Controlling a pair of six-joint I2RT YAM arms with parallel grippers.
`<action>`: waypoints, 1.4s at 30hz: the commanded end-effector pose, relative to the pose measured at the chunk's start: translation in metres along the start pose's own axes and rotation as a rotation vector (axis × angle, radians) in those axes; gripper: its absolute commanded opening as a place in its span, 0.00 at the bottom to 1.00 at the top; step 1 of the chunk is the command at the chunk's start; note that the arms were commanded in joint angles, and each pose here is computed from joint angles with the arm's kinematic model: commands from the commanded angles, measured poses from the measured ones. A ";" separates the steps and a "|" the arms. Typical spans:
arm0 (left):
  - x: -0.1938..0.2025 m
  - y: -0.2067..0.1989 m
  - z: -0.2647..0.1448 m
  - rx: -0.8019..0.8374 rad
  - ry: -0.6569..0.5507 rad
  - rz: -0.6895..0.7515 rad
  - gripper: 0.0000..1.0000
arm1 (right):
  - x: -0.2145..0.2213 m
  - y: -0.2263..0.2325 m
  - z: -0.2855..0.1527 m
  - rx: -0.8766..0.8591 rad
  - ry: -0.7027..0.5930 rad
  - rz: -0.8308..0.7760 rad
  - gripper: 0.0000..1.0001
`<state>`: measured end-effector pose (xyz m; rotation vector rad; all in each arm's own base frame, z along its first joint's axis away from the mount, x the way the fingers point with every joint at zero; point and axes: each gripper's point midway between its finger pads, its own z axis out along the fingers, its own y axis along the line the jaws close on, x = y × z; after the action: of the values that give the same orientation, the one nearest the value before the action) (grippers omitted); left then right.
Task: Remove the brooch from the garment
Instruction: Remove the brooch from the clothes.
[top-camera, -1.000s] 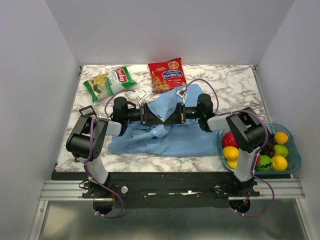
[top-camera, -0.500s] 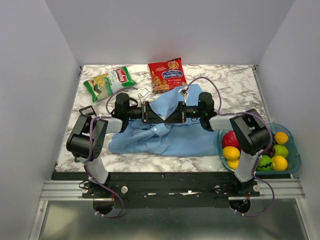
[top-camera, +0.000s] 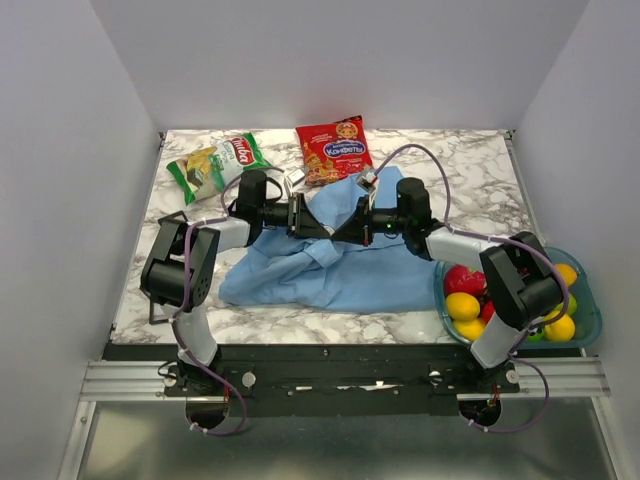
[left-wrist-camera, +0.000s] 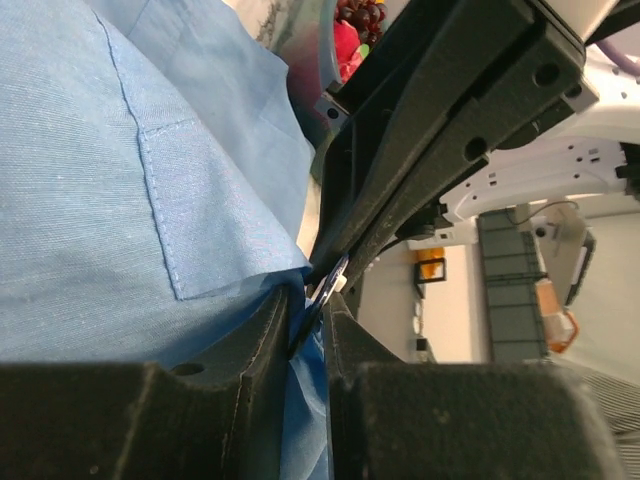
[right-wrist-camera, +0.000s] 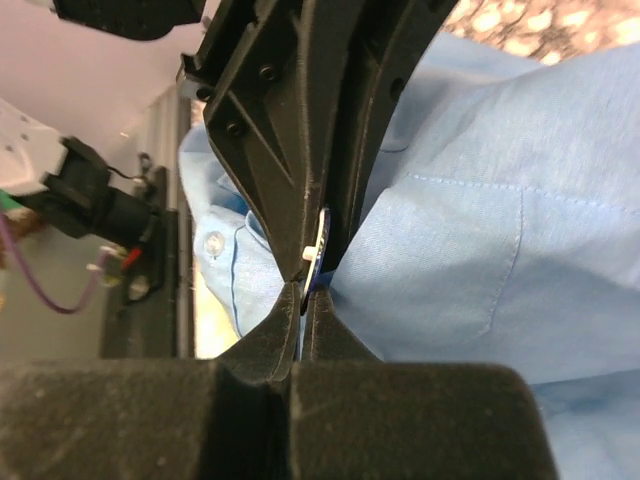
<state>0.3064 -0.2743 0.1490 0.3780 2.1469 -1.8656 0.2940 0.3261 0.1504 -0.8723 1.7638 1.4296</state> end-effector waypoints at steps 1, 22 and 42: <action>-0.063 0.025 0.007 -0.169 -0.199 -0.074 0.04 | -0.009 0.079 0.019 -0.270 0.062 -0.336 0.00; -0.127 -0.062 -0.052 -0.382 -0.564 0.289 0.29 | -0.029 0.080 0.020 -0.075 -0.014 -0.315 0.00; -0.107 -0.066 -0.073 -0.198 -0.317 0.580 0.43 | -0.075 0.006 -0.009 0.101 -0.039 -0.118 0.45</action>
<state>0.3706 -0.2205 0.2368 0.4101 1.8323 -1.3397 0.3145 0.3191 0.2369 -0.9454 1.6028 1.2632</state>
